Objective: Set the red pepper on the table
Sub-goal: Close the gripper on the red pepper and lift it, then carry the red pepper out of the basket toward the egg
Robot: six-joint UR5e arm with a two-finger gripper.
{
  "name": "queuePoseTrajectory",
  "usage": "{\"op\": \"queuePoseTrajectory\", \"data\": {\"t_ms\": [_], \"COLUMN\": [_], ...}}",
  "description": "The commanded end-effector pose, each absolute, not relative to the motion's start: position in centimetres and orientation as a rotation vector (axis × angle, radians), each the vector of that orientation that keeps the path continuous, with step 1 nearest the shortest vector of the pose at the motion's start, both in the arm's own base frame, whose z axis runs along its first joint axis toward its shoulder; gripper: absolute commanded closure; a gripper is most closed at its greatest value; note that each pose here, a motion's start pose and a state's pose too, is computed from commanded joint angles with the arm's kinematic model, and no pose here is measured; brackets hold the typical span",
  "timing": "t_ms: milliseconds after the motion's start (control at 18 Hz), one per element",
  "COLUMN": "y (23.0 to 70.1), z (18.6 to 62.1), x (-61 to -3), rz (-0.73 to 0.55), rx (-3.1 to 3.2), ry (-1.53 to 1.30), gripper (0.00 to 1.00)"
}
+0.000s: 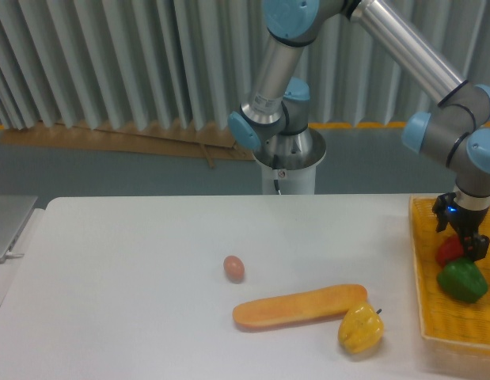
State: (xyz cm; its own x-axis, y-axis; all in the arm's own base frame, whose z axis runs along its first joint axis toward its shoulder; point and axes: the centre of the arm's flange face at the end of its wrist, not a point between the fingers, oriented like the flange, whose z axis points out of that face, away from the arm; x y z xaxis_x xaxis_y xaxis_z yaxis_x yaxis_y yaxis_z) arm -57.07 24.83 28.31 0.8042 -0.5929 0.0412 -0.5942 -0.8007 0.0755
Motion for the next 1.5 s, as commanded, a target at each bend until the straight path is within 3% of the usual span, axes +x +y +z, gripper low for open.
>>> {"op": "queuePoseTrajectory", "data": {"t_ms": [56, 222, 778, 944, 1500], "y": [25.0, 25.0, 26.0, 28.1, 32.2], "z": [28.2, 28.3, 29.0, 31.1, 37.1], "x": [-56.9, -56.7, -56.2, -54.7, -49.0], "rz": [0.029, 0.036, 0.019, -0.029, 0.102], "rx": [2.899, 2.879, 2.86, 2.869, 3.027], "ry": [-0.961, -0.967, -0.979, -0.955, -0.955], "gripper": [0.45, 0.59, 0.66, 0.66, 0.66]}}
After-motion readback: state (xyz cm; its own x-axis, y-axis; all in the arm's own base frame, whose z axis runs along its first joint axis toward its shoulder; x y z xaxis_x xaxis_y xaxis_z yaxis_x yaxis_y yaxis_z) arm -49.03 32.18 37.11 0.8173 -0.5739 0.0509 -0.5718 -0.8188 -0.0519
